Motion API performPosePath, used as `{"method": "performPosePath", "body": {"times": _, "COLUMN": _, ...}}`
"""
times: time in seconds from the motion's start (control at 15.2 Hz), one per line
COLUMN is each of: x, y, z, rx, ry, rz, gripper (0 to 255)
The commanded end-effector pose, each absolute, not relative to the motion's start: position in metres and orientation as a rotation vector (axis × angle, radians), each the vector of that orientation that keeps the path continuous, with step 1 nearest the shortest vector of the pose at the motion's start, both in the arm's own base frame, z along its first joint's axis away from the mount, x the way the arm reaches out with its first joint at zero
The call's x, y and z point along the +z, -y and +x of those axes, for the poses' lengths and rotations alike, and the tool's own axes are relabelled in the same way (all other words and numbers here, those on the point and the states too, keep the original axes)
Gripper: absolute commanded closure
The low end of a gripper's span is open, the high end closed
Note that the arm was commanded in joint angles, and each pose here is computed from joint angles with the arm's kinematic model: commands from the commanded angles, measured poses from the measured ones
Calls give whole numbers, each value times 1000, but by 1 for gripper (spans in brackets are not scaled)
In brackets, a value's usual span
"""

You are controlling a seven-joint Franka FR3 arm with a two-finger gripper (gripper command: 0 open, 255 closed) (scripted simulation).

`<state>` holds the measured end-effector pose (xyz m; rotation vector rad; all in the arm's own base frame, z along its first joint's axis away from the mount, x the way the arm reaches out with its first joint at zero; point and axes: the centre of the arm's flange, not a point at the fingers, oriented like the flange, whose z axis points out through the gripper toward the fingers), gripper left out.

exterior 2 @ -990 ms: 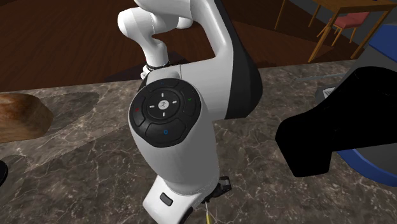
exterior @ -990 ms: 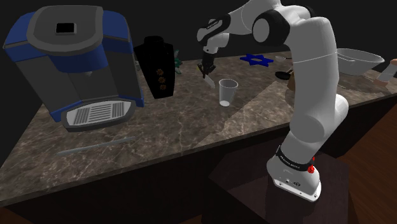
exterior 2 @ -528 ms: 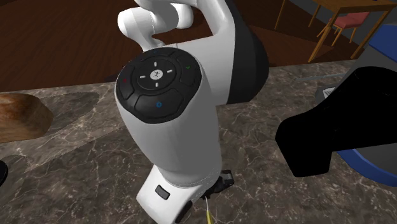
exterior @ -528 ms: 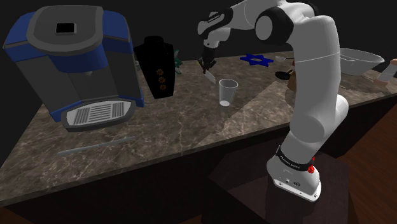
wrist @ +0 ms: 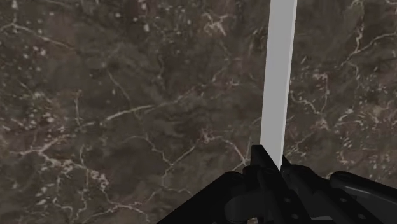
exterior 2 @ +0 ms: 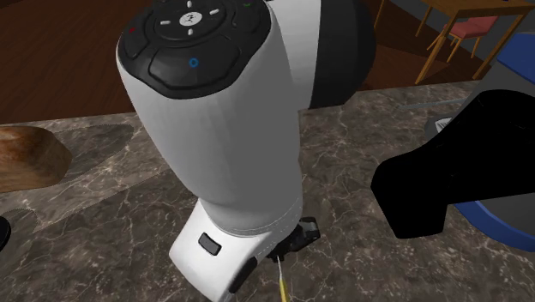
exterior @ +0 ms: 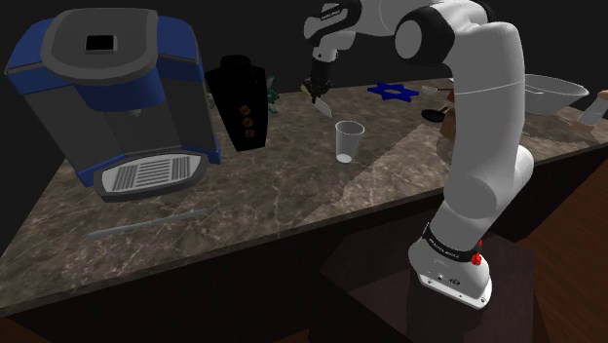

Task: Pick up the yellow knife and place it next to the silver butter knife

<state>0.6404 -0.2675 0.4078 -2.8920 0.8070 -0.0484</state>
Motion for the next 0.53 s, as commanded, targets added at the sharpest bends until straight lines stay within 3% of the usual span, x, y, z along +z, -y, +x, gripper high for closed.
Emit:
{"method": "performPosePath", "body": {"times": 0.0, "x": 418, "y": 267, "z": 640, "rx": -48, "ry": -807, "rz": -2892, "gripper": 255}}
{"method": "performPosePath", "body": {"times": 0.46, "x": 444, "y": 240, "z": 638, "rx": -48, "ry": -807, "rz": -2892, "gripper": 255}}
